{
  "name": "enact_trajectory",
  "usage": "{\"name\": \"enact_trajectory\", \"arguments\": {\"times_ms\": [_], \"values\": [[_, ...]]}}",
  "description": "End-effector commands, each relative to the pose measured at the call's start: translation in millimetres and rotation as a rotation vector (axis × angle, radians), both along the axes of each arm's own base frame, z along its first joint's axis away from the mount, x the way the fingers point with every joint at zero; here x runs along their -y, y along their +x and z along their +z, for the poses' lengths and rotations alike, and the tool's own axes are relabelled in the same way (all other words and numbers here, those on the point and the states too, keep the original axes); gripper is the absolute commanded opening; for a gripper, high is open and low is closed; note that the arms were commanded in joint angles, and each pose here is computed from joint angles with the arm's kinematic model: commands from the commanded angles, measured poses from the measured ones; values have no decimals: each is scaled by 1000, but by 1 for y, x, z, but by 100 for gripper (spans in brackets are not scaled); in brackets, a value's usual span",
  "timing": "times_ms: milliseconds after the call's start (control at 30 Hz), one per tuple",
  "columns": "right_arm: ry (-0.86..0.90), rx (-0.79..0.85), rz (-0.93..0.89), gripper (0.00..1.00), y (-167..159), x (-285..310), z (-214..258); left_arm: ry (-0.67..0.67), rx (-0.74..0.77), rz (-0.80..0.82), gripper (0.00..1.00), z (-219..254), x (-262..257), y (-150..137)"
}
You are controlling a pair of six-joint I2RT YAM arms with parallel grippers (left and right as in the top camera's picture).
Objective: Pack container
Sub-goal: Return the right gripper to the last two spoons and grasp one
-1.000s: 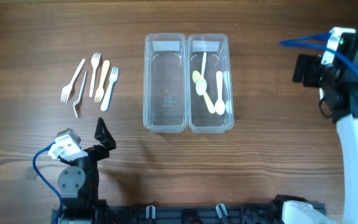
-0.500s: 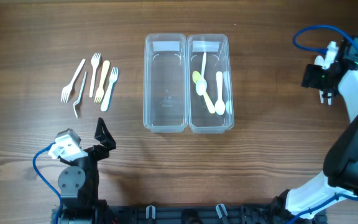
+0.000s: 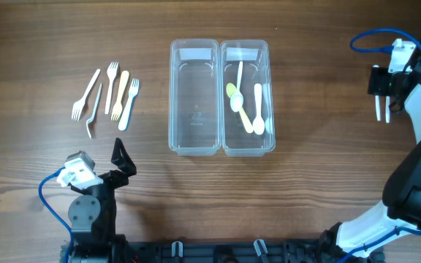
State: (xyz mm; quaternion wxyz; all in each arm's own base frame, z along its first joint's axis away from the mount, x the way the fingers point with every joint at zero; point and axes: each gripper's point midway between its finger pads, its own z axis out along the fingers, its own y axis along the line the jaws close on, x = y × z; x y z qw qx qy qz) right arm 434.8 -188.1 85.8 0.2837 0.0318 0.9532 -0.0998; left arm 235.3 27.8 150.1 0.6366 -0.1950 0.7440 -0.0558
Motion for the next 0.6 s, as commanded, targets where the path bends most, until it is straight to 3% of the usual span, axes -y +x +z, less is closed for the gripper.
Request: {"name": "enact_trajectory", "arguments": {"times_ms": [0, 133, 300, 567], "values": [[25, -61, 63, 70, 2, -7, -34, 17, 0, 14, 100, -1, -3, 0], [71, -111, 74, 66, 0, -12, -65, 17, 0, 14, 100, -1, -3, 0], [72, -110, 71, 63, 2, -11, -72, 18, 0, 14, 100, -1, -3, 0], [90, -147, 67, 64, 0, -9, -103, 18, 0, 14, 100, -1, -3, 0]]}}
